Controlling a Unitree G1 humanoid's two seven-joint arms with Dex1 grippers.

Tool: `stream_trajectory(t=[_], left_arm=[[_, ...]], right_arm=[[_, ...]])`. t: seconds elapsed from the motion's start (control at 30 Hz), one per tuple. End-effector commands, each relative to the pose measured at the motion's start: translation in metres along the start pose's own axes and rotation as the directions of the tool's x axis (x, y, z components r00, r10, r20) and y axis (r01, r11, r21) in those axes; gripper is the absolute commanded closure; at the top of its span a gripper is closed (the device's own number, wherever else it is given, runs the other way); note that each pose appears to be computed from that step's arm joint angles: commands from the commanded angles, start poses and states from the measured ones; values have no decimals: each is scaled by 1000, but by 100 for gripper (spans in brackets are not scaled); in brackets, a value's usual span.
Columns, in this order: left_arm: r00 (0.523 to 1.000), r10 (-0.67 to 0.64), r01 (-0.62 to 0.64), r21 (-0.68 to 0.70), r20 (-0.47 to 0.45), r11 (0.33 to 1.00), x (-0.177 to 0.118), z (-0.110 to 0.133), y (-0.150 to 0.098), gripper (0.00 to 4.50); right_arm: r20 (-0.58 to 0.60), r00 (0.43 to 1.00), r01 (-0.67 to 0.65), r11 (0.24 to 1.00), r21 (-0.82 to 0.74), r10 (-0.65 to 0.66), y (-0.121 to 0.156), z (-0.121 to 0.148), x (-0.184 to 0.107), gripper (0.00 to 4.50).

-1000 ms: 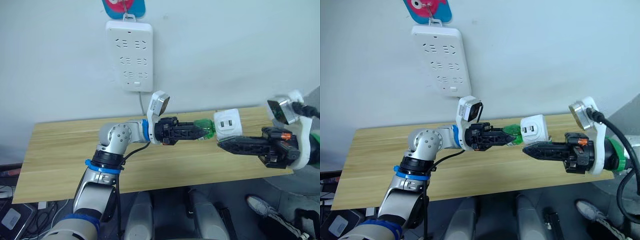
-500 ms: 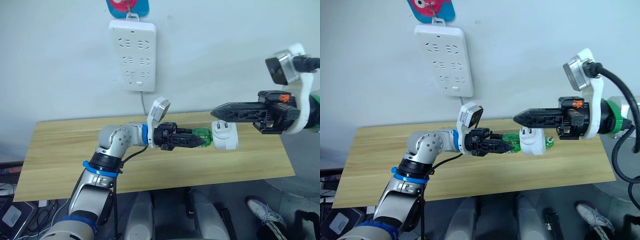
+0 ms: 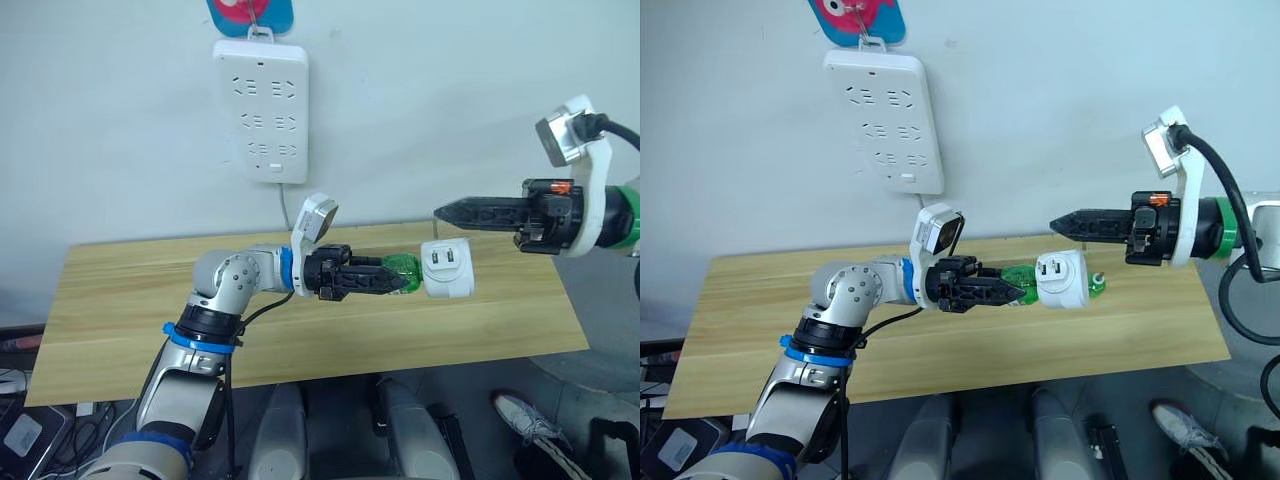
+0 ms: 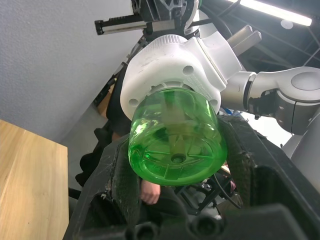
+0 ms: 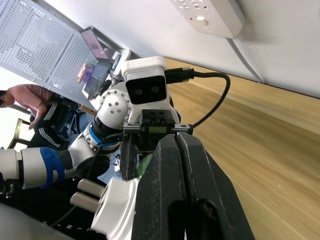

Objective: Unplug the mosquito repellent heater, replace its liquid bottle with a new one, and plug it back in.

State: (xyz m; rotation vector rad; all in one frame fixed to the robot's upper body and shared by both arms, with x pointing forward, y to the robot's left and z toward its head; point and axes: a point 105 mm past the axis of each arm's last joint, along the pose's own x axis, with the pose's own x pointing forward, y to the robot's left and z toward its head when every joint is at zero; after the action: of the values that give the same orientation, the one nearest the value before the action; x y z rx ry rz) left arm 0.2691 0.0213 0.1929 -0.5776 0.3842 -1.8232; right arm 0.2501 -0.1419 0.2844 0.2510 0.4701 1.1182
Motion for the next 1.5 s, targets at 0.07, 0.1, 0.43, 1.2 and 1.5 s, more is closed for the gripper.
stream_trajectory(t=[0.07, 0.1, 0.43, 1.2, 1.5], left_arm=[[1000, -22, 22, 31, 20, 999, -2, 7, -6, 222], [1000, -20, 19, 30, 23, 999, -2, 8, -5, 222], [1000, -23, 23, 43, 3, 999, 2, 5, -4, 222], [997, -50, 53, 58, -53, 997, 0, -6, -10, 222], [1000, -31, 31, 46, -3, 998, 1, 6, -6, 222]], right_arm=[[-180, 976, -124, 992, 8, 123, 37, -26, -29, 446], [-223, 962, -157, 987, 14, 156, 44, -36, -29, 446], [-68, 984, -168, 982, -86, 162, 40, -31, 5, 446], [146, 978, 140, 987, 76, -149, -27, 8, 15, 446], [4, 994, 107, 991, 80, -107, -18, -41, 24, 446]])
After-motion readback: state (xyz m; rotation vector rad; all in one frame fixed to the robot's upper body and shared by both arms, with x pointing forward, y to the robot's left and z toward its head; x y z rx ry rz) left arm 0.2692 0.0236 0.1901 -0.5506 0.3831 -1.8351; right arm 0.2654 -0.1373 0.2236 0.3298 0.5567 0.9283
